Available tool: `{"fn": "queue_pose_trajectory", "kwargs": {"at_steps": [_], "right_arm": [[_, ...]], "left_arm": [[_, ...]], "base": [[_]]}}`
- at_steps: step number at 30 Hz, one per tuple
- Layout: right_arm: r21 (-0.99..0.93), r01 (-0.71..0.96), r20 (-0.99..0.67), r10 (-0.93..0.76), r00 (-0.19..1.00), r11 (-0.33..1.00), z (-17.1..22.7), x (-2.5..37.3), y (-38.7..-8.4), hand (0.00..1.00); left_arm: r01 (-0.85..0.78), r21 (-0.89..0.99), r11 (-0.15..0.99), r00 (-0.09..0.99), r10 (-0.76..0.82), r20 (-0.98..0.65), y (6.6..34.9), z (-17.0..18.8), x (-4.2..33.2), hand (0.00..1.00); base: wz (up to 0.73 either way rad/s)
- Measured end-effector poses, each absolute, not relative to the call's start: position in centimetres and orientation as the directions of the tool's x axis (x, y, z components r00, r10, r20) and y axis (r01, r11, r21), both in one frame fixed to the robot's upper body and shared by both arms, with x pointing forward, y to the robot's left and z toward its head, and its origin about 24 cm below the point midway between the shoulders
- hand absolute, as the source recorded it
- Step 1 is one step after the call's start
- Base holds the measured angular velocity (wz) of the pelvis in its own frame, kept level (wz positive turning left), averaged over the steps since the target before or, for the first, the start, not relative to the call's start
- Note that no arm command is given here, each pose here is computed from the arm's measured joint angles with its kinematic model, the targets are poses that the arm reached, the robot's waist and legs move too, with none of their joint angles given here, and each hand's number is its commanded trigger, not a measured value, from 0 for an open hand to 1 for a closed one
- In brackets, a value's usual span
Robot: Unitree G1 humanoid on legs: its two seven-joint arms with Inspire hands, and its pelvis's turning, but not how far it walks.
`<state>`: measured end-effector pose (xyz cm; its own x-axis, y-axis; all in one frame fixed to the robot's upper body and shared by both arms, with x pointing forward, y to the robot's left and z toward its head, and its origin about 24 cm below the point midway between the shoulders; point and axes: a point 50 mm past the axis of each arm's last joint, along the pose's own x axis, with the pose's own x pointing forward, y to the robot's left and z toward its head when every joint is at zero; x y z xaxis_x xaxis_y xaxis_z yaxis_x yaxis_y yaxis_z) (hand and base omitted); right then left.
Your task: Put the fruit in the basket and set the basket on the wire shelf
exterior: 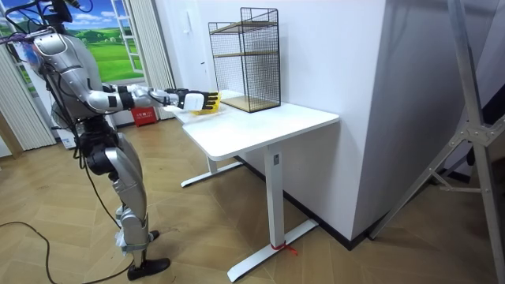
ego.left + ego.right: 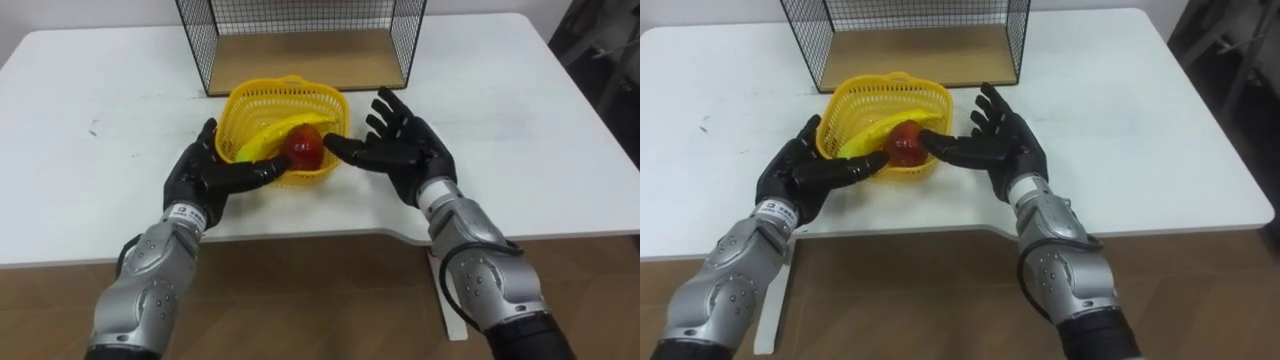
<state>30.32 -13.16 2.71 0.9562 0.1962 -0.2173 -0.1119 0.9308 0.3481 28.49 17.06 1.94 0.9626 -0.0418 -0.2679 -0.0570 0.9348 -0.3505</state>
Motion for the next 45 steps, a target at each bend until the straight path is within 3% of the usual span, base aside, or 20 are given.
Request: {"fn": "queue_pose_trajectory", "kwargs": {"at_steps": [45], "right_arm": [[0.312, -0.176, -0.262, 0.262, 0.929, 0.934, 1.4, 30.0, -11.8, 0.0]], "left_arm": [[0.04, -0.361, 0.932, 0.97, -0.122, -0.208, 14.9, 3.5, 29.8, 0.0]], "base": [[0.0]]}}
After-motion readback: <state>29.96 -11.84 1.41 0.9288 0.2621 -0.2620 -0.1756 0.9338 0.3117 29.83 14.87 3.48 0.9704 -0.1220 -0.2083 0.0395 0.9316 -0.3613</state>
